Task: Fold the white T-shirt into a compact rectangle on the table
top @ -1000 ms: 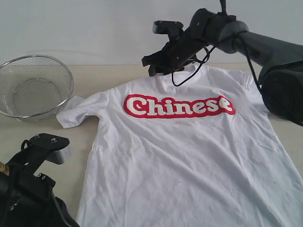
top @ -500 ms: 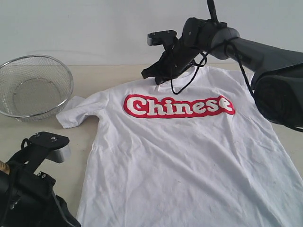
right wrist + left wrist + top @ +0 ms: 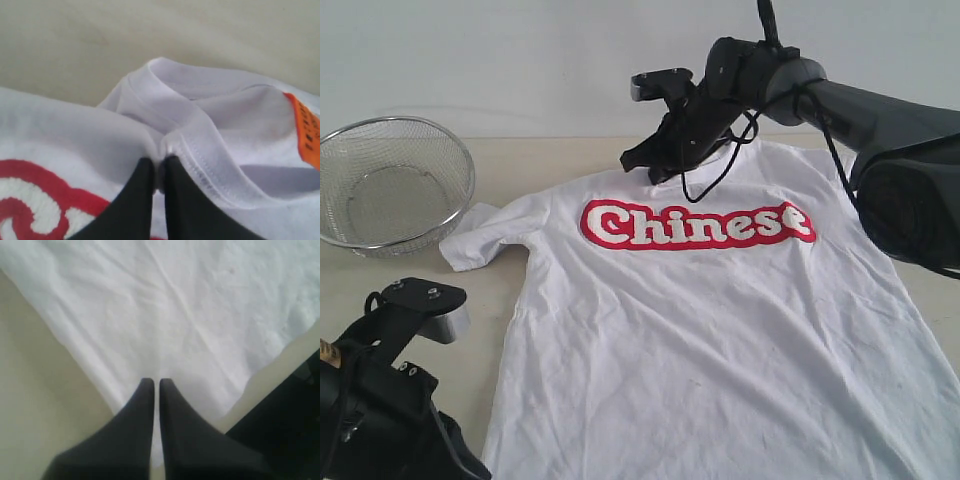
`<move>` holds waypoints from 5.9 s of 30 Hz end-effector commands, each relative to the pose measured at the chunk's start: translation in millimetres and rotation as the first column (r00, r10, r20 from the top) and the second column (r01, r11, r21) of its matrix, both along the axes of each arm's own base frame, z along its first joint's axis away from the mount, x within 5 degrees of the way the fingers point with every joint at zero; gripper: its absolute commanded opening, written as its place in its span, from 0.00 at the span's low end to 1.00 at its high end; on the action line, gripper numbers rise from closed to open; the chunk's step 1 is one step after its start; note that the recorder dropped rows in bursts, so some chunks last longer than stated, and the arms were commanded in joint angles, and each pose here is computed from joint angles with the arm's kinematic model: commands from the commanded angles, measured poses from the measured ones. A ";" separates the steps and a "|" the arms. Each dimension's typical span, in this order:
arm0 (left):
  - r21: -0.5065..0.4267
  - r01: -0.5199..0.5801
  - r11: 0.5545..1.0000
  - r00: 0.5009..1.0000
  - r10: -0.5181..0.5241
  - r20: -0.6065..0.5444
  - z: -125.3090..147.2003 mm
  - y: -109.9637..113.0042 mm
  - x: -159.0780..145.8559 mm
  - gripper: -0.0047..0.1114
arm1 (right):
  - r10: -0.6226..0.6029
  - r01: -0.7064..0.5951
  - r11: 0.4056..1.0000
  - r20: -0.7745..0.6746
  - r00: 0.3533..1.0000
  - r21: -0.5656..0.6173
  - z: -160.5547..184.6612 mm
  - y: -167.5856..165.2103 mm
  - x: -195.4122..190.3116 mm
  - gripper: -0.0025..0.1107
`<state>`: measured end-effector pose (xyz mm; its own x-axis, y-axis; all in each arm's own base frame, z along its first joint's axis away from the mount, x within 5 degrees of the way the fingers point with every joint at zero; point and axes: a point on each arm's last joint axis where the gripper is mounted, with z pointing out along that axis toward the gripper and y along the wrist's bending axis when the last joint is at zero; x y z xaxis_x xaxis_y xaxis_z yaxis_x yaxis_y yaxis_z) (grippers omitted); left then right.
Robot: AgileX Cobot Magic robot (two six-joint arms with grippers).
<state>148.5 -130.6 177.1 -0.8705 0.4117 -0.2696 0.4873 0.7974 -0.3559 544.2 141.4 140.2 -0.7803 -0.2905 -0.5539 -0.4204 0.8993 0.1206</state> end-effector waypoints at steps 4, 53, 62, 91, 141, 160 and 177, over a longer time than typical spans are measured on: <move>-0.007 -0.010 1.000 1.000 0.010 0.015 2.1 -0.7 0.8 0.08 | 0.079 -0.088 0.995 -0.139 0.987 -0.055 -1.1 -1.6 -13.8 0.02; -0.006 0.001 1.000 1.000 -0.001 0.019 2.1 -0.7 0.7 0.08 | -0.023 0.005 0.996 0.212 0.977 0.086 -31.4 19.3 23.5 0.41; -0.006 0.001 1.000 1.000 -0.001 0.019 2.1 -0.7 0.7 0.08 | 0.042 -0.038 0.999 0.202 0.978 -0.023 -39.6 22.1 20.0 0.30; -0.007 -0.002 1.000 1.000 0.002 0.012 2.1 -0.8 0.2 0.08 | -0.081 0.062 0.996 0.380 0.922 0.063 15.1 15.0 30.5 0.02; -0.014 -0.022 1.000 0.999 0.022 0.038 3.0 -1.3 3.5 0.08 | -0.274 0.272 0.961 0.056 0.960 0.047 39.2 -64.2 18.2 0.02; -0.042 0.026 0.999 0.992 -0.020 0.121 41.0 -15.4 25.8 0.08 | -0.321 0.332 0.941 -0.135 0.937 0.064 69.4 -120.5 -21.4 0.02; -0.049 0.017 0.999 0.994 -0.011 0.108 41.1 -15.8 25.1 0.08 | -0.507 0.514 0.858 -0.151 0.849 0.008 16.3 -238.0 -22.8 0.02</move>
<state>174.7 -145.3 215.1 -0.8245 0.4173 -0.3823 0.5432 0.7729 -0.3278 520.1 -94.4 172.6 -0.8716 0.2024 -0.4465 0.1247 0.9724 0.1974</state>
